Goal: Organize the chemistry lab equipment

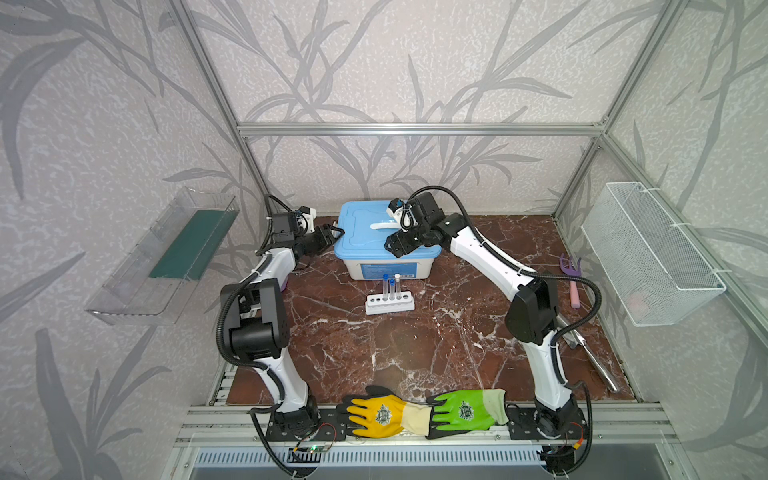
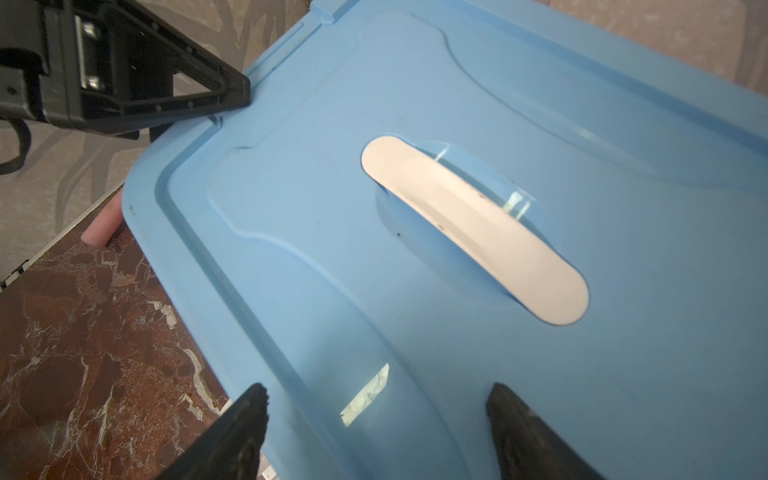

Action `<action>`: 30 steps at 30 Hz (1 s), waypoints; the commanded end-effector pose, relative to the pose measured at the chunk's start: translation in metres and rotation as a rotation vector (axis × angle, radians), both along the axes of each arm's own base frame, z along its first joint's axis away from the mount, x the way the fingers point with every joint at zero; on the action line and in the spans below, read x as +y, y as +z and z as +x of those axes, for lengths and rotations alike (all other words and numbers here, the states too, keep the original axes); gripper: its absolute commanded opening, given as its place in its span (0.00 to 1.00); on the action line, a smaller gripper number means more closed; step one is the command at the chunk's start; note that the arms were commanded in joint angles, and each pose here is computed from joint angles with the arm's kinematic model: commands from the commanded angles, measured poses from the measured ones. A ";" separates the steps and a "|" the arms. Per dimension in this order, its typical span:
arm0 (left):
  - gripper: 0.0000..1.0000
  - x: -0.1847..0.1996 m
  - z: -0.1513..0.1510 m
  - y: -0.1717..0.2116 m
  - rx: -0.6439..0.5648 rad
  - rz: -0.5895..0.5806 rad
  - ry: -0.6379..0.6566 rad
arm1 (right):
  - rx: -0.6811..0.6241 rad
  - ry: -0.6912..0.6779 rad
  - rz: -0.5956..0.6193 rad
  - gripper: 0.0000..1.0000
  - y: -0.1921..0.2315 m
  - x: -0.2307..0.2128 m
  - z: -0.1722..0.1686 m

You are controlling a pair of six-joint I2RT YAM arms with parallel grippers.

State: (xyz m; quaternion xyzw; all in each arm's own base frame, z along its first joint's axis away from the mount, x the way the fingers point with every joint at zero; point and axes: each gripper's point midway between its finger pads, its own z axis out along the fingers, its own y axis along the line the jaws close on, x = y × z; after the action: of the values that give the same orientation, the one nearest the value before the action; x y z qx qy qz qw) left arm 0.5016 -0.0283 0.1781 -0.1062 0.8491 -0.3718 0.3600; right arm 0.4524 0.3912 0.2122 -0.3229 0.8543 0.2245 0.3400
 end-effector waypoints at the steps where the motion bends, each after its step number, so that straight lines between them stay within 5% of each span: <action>1: 0.58 -0.011 -0.002 0.020 -0.048 0.050 -0.052 | 0.043 -0.007 -0.022 0.82 -0.024 0.003 -0.001; 19: 0.54 -0.017 -0.011 0.026 -0.016 0.306 -0.081 | 0.057 -0.018 -0.020 0.80 -0.030 0.003 0.000; 30: 0.65 -0.010 -0.012 0.032 -0.030 0.343 -0.050 | 0.064 -0.019 -0.019 0.81 -0.031 0.003 -0.001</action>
State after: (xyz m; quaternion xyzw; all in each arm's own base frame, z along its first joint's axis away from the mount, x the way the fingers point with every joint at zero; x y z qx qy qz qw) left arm 0.4909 -0.0412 0.1894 -0.0237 0.9027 -0.2391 0.3569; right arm 0.4561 0.3941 0.2111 -0.3116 0.8548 0.2313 0.3444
